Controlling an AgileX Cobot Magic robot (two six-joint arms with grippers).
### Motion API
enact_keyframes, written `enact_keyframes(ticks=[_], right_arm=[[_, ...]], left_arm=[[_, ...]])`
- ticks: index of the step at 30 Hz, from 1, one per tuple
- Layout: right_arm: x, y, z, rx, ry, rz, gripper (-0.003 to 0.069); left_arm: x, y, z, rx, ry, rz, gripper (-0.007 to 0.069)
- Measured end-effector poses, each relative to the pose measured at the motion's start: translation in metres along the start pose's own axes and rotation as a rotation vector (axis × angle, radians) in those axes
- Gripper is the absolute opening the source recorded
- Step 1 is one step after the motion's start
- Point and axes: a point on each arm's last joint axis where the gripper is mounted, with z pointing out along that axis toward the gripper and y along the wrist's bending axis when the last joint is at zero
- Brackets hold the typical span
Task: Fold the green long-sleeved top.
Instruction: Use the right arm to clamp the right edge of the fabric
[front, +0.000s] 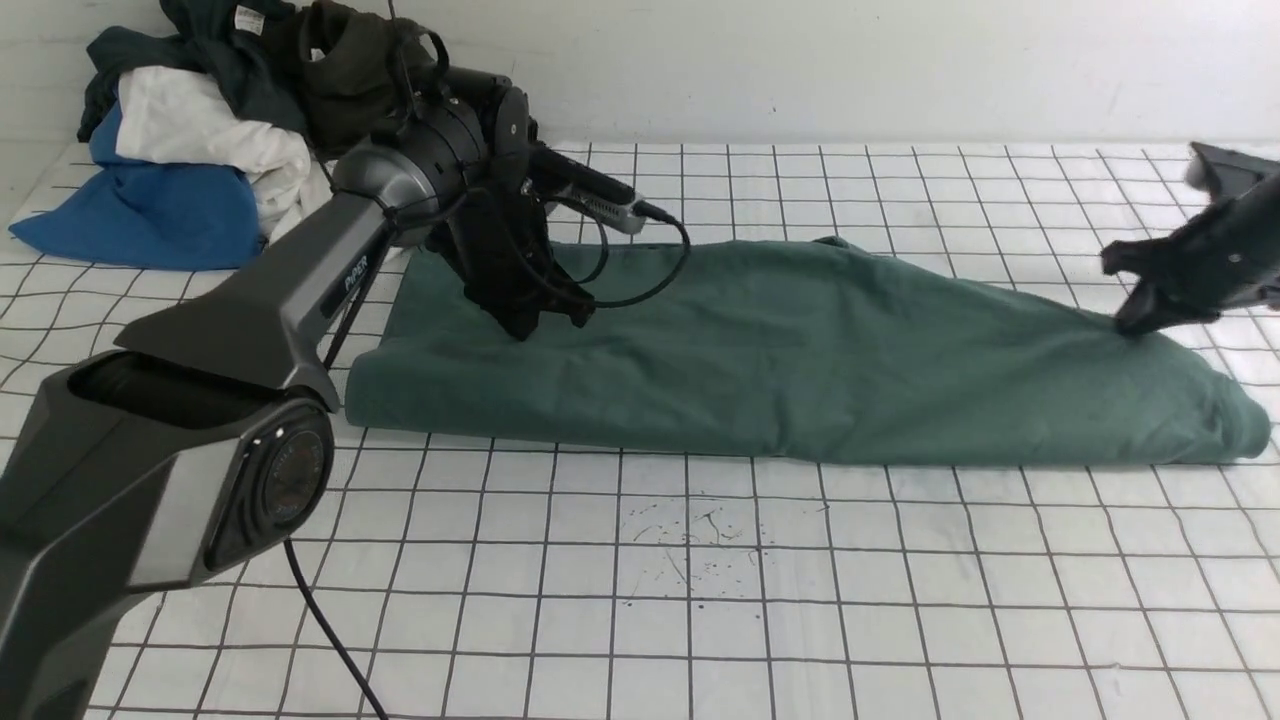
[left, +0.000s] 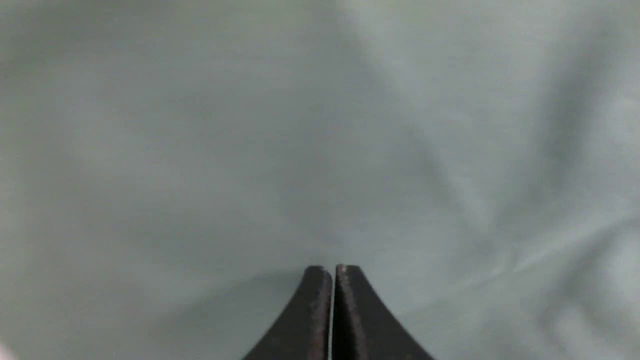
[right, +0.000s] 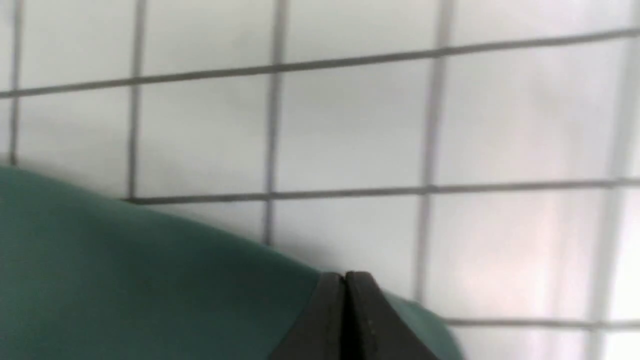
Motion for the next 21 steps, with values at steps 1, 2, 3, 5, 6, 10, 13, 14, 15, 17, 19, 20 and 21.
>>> enact_keyframes(ticks=[1, 2, 3, 5, 6, 10, 13, 14, 15, 17, 19, 20, 21], right_arm=[[-0.002, -0.005, -0.016, 0.016, -0.016, 0.008, -0.0015], [-0.006, -0.009, -0.035, 0.03, -0.041, 0.018, -0.0015], [-0.009, -0.011, -0.057, 0.04, -0.073, 0.025, -0.0015], [-0.015, -0.008, -0.106, 0.051, -0.159, 0.035, -0.0012], [-0.016, -0.006, -0.122, 0.05, -0.187, 0.036, -0.001], [-0.009, 0.006, -0.156, 0.011, -0.211, 0.046, 0.0005], [0.005, 0.006, -0.136, -0.007, -0.125, 0.057, 0.0048], [0.013, 0.005, -0.123, -0.008, -0.083, 0.057, 0.0074], [0.019, 0.003, -0.113, -0.009, -0.047, 0.057, 0.0105], [0.033, 0.0, -0.092, -0.018, 0.028, 0.067, 0.0167], [0.048, -0.004, -0.073, -0.018, 0.104, 0.08, 0.0262], [0.055, -0.005, -0.066, -0.02, 0.133, 0.087, 0.0312], [0.063, -0.007, -0.058, -0.016, 0.159, 0.095, 0.0378]], left_arm=[[-0.001, 0.006, -0.011, -0.009, -0.018, -0.017, -0.0008], [-0.001, 0.015, -0.024, -0.018, -0.039, -0.043, -0.0008], [-0.002, 0.022, -0.039, -0.025, -0.062, -0.065, -0.0008], [0.003, 0.038, -0.073, -0.035, -0.101, -0.109, -0.0008], [0.006, 0.04, -0.084, -0.036, -0.106, -0.118, -0.0008], [0.037, 0.043, -0.108, -0.001, -0.033, -0.135, -0.0008], [0.064, 0.033, -0.088, 0.064, 0.072, -0.131, -0.0008], [0.073, 0.03, -0.074, 0.083, 0.094, -0.142, -0.0008], [0.081, 0.027, -0.058, 0.096, 0.104, -0.155, -0.0008], [0.094, 0.023, -0.034, 0.1, 0.119, -0.17, -0.0008], [0.104, 0.021, -0.021, 0.099, 0.134, -0.177, -0.0008], [0.106, 0.021, -0.022, 0.095, 0.13, -0.177, -0.0008], [0.107, 0.022, -0.022, 0.087, 0.135, -0.169, -0.0008]])
